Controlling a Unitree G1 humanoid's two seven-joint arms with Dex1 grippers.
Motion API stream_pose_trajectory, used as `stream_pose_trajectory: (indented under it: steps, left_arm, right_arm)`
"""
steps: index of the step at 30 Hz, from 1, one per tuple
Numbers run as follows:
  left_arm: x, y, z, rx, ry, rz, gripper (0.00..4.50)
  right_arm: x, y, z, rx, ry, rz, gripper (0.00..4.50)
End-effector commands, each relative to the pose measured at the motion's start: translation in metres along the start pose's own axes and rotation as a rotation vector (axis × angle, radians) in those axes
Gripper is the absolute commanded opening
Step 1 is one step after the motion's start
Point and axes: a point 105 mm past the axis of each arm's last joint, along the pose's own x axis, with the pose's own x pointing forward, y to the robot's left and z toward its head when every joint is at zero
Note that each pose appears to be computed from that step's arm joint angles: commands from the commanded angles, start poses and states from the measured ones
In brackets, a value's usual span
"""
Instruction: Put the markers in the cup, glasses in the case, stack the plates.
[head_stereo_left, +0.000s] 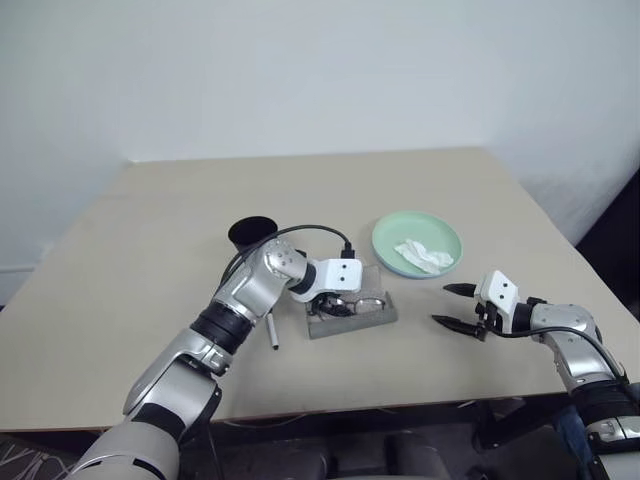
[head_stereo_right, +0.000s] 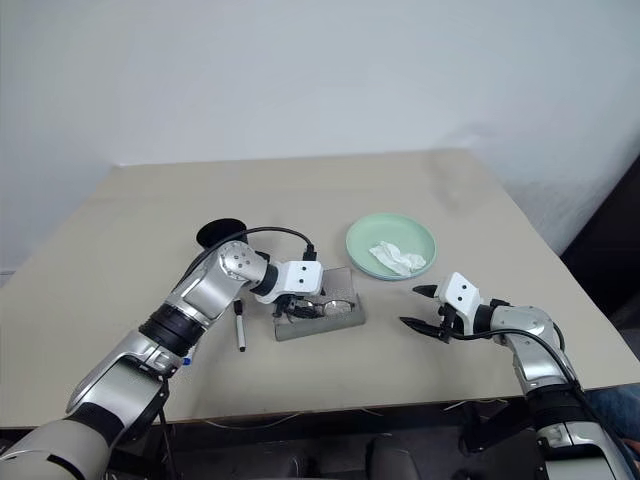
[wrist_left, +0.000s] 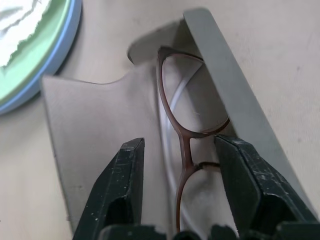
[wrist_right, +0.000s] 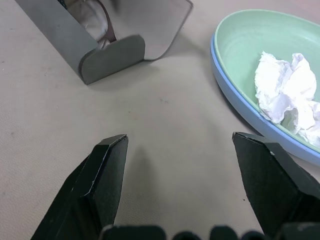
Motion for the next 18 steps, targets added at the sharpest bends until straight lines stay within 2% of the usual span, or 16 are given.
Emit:
stream_pose_trajectory:
  steps: [1,8,11,16,18]
  left_arm:
    - [-0.017,0.023,0.021,0.049,-0.044,0.093,2.32]
    - [-0.03,0.048,0.036,0.046,-0.092,0.204,2.32]
    - [-0.034,0.06,0.033,0.024,-0.096,0.267,1.78]
    - [-0.033,0.066,0.023,0.0,-0.085,0.308,0.16]
    - [-0.033,0.069,0.017,-0.024,-0.071,0.325,0.05]
  right_arm:
    - [0.001,-0.007,0.016,-0.05,-0.036,-0.012,3.62]
    - [0.002,-0.006,0.016,-0.049,-0.037,-0.01,3.62]
    - [0.002,-0.006,0.017,-0.05,-0.04,-0.01,3.62]
    - [0.004,-0.004,0.023,-0.064,-0.053,0.003,3.62]
    - [0.004,-0.001,0.03,-0.075,-0.069,0.017,3.62]
